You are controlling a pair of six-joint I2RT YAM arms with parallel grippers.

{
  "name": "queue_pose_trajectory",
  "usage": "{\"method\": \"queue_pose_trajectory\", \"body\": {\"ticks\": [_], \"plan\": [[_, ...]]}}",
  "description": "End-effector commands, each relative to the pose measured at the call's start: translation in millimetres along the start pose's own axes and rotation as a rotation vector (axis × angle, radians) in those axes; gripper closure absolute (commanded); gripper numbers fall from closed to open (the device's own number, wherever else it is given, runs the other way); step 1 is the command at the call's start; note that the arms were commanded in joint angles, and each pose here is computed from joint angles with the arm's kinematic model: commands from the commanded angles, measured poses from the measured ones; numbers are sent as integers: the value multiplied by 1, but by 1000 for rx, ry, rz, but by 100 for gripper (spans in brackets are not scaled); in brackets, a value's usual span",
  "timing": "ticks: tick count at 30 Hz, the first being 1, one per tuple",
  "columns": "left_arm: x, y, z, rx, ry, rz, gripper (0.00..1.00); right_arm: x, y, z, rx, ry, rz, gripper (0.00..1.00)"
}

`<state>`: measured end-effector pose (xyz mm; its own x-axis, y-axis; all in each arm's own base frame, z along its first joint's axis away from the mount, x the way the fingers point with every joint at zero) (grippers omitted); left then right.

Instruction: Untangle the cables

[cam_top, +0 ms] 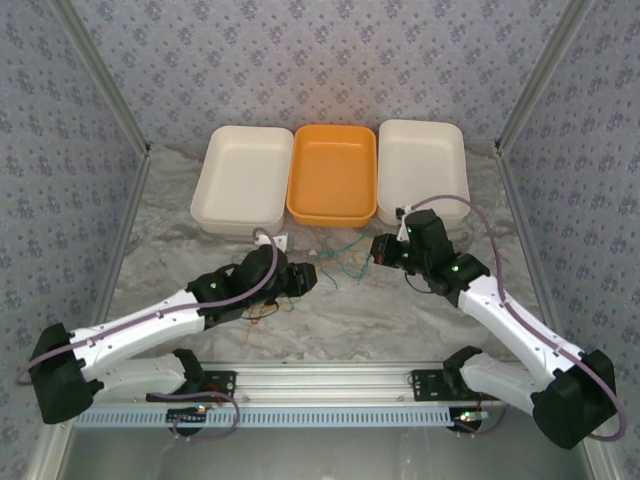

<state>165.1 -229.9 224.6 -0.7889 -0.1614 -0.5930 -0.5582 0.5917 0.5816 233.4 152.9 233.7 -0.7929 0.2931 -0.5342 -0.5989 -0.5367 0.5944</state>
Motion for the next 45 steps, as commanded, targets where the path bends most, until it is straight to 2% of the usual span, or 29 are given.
{"method": "queue_pose_trajectory", "body": {"ticks": [1, 5, 9, 15, 19, 20, 21, 23, 26, 27, 30, 33, 38, 45], "plan": [[2, -2, 21, -66, -252, -115, 52, -8, 3, 15, -53, -24, 45, 100], [-7, -9, 27, -72, -357, -185, 42, -7, 1, 18, -59, -37, 91, 100], [-18, -18, 23, -26, -419, -199, 34, -7, 1, 19, -75, -58, 100, 100], [-17, -39, 15, 3, -478, -141, 32, -8, -3, 20, -89, -71, 122, 100], [-23, -47, 18, -57, -486, -160, 35, -6, -6, 20, -102, -81, 130, 100], [-27, -47, 18, -70, -486, -175, 39, -5, -7, 20, -107, -87, 134, 100], [-31, -48, 20, -84, -483, -184, 47, -5, -7, 20, -112, -88, 135, 100], [-37, -51, 23, -124, -490, -188, 73, -3, -8, 18, -110, -91, 135, 100], [-44, -49, 28, -227, -533, -180, 94, -2, -6, 14, -72, -81, 127, 100], [-47, -45, 30, -270, -548, -185, 99, -3, -6, 12, -44, -67, 123, 100], [-58, -24, 32, -343, -581, -225, 100, 1, -5, 6, 49, 0, 127, 100], [-70, -3, 24, -345, -627, -255, 100, 9, -7, 6, 105, 68, 140, 100], [-88, 17, 11, -388, -713, -247, 100, 17, -6, 6, 214, 137, 97, 100], [-123, 52, 2, -568, -727, -306, 100, 23, -5, 2, 320, 288, 58, 100]]}}
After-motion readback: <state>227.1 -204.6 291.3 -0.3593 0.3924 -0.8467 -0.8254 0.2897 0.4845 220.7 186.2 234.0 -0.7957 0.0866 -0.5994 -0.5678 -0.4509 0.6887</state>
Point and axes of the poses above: each hand's point on the last joint's axis, 136 mm out from that joint toward the fingers, its own y axis back along the fingers, its own z axis along the line the jaws close on, x = y × z, the point moved 7 cm from there along y, back along the fingers, and after that the axes turned 1 degree about -y, right-handed, at the moved point
